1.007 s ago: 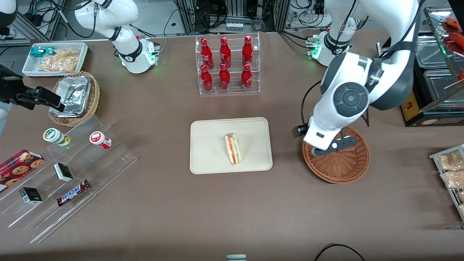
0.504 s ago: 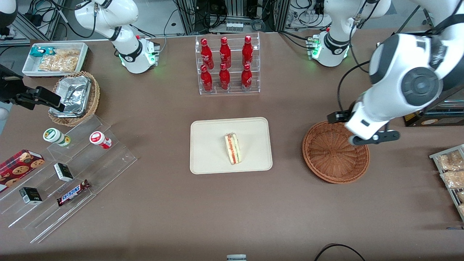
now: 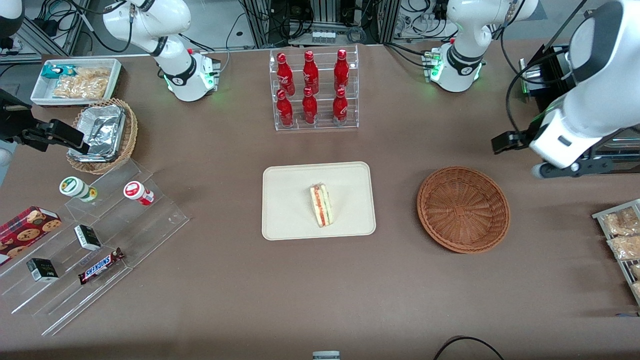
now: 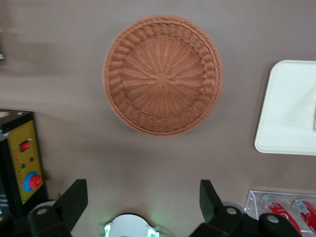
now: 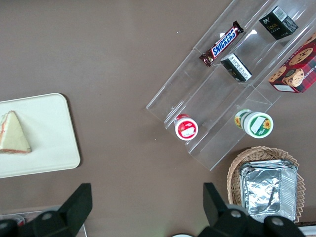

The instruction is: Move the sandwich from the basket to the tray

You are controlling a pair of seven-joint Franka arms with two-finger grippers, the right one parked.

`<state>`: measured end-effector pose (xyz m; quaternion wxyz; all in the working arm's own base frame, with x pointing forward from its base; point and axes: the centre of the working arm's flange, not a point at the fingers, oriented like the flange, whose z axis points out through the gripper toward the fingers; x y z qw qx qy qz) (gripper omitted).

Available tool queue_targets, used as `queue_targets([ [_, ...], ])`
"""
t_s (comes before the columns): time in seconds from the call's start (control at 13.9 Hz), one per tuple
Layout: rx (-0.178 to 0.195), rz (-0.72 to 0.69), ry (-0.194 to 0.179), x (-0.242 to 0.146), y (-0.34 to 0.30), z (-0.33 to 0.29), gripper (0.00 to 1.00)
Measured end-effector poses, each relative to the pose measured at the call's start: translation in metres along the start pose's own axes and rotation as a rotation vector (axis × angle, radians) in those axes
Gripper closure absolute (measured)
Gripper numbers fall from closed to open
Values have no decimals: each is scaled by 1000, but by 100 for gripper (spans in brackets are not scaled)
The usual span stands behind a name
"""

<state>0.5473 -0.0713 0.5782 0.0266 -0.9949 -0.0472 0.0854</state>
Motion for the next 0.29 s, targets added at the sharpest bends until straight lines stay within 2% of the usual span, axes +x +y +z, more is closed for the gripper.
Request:
queue_targets([
  [0.14,13,-23,20,-3,-14,-8,0],
  [0.29,10,-45,22,-2,-27,-10,0],
])
